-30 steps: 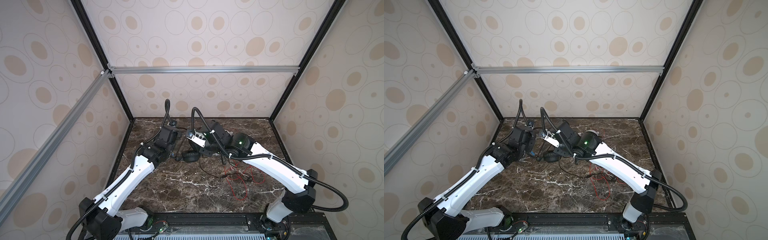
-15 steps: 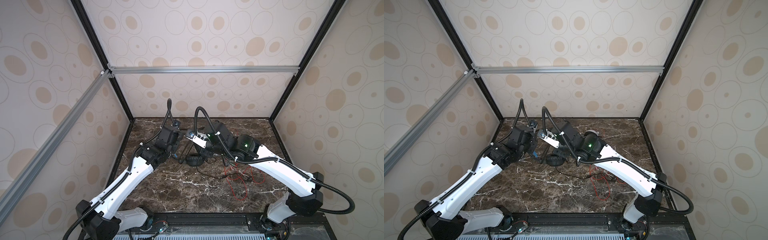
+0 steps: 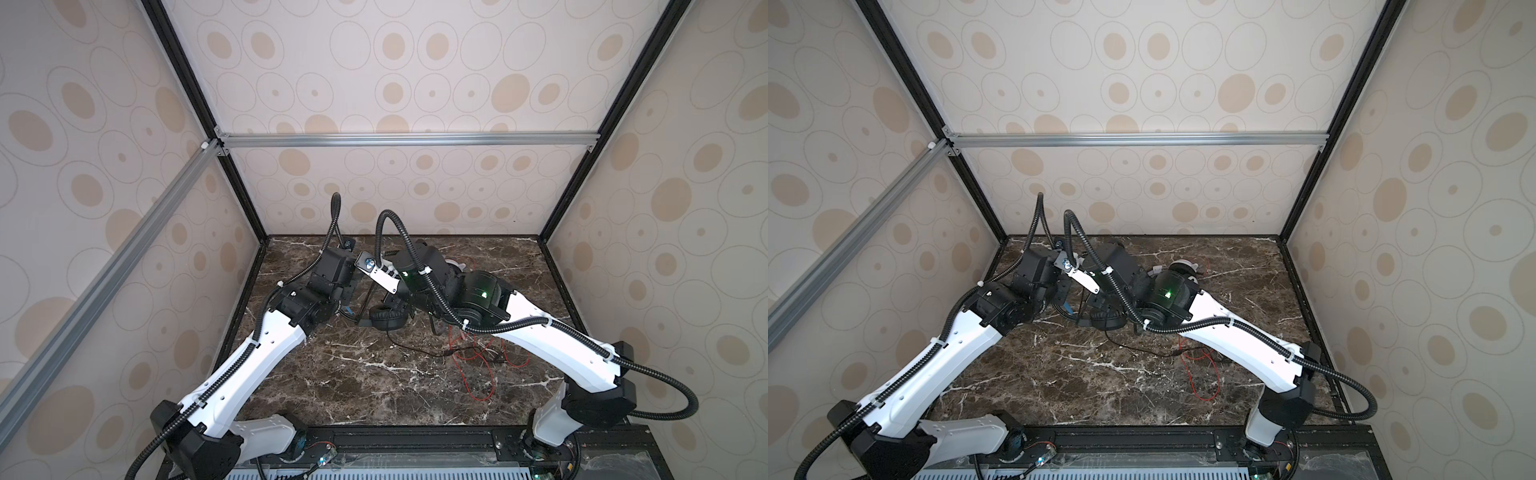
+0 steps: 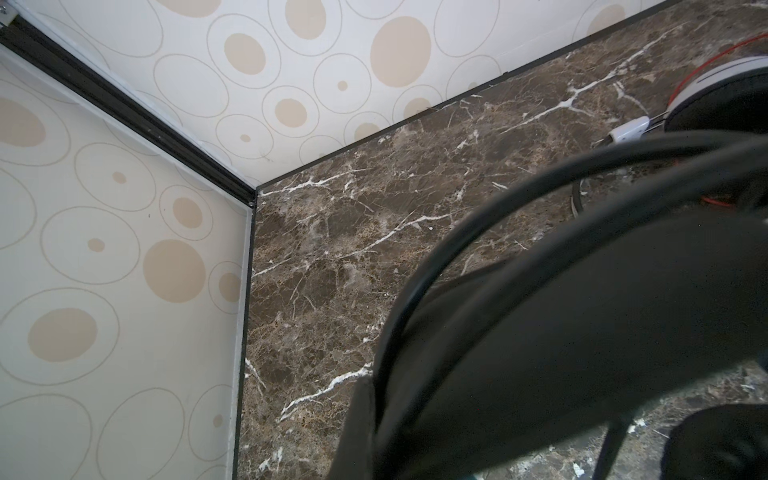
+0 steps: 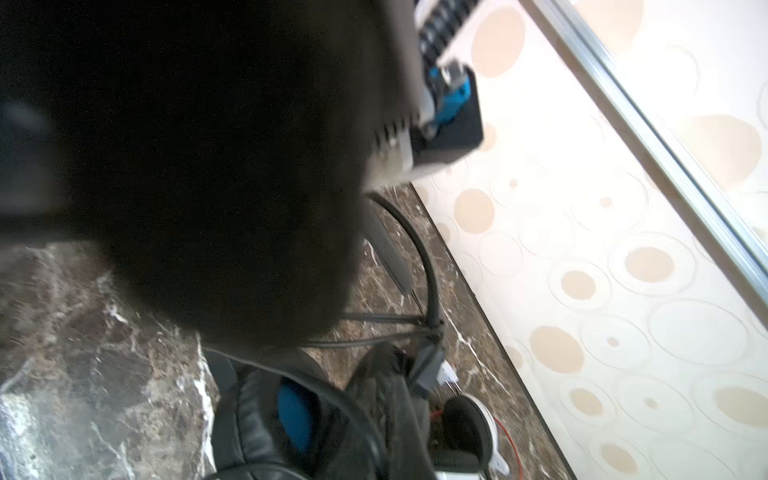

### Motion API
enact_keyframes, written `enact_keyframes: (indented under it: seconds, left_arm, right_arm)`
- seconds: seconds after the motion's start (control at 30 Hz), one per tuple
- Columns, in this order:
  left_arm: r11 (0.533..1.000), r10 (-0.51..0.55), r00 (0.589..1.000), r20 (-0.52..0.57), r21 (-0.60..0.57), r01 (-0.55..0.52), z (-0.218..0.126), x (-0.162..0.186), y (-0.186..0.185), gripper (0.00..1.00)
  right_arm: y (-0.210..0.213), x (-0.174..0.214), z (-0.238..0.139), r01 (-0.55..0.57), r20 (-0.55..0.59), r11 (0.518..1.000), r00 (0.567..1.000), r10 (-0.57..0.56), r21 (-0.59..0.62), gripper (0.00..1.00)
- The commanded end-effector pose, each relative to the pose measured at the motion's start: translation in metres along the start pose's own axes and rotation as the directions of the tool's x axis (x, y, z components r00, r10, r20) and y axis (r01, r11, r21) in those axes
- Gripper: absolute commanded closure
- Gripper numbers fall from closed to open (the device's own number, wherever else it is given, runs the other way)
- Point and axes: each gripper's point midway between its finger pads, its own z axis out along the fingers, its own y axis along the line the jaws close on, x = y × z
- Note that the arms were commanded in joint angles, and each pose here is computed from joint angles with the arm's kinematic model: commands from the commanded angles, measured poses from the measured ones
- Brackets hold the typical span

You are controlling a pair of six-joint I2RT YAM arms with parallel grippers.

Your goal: Wrap the headphones

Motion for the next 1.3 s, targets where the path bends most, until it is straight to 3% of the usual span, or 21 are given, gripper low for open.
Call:
enact_keyframes:
  seconds: [0.0,0.2,0.43,0.67,1.07,1.27]
  left_arm:
    - [0.999,0.033,0.999,0.035,-0.003,-0.033,-0.013,-0.005,0.007,1.0]
    - [0.997,0.073,0.997,0.035,0.005,-0.073,-0.015,-0.004,0.007,1.0]
    - [0.989,0.081,0.99,0.116,0.116,-0.095,-0.031,-0.015,-0.005,1.0]
    - [0.978,0.099,0.989,0.114,0.17,-0.117,-0.036,-0.01,-0.012,1.0]
    - [0.934,0.074,0.983,0.168,0.334,-0.127,-0.06,-0.017,-0.032,1.0]
    - [0.918,0.027,0.982,0.187,0.383,-0.098,-0.073,-0.024,-0.034,1.0]
  right_arm:
    - [-0.043,0.002,-0.008,0.031,-0.043,0.983,0.999,-0.023,0.181,1.0]
    - [-0.068,0.012,-0.01,-0.05,-0.053,0.969,0.997,0.064,0.24,0.95]
    - [-0.085,0.03,-0.003,0.015,-0.14,0.955,0.99,0.028,0.295,0.91]
    - [-0.107,0.048,-0.001,0.036,-0.184,0.944,0.983,0.026,0.329,0.9]
    - [-0.107,0.057,0.021,-0.15,-0.116,0.965,0.977,0.178,0.217,0.88]
    - [-0.11,0.076,0.028,-0.321,-0.073,0.934,0.939,0.336,0.158,0.88]
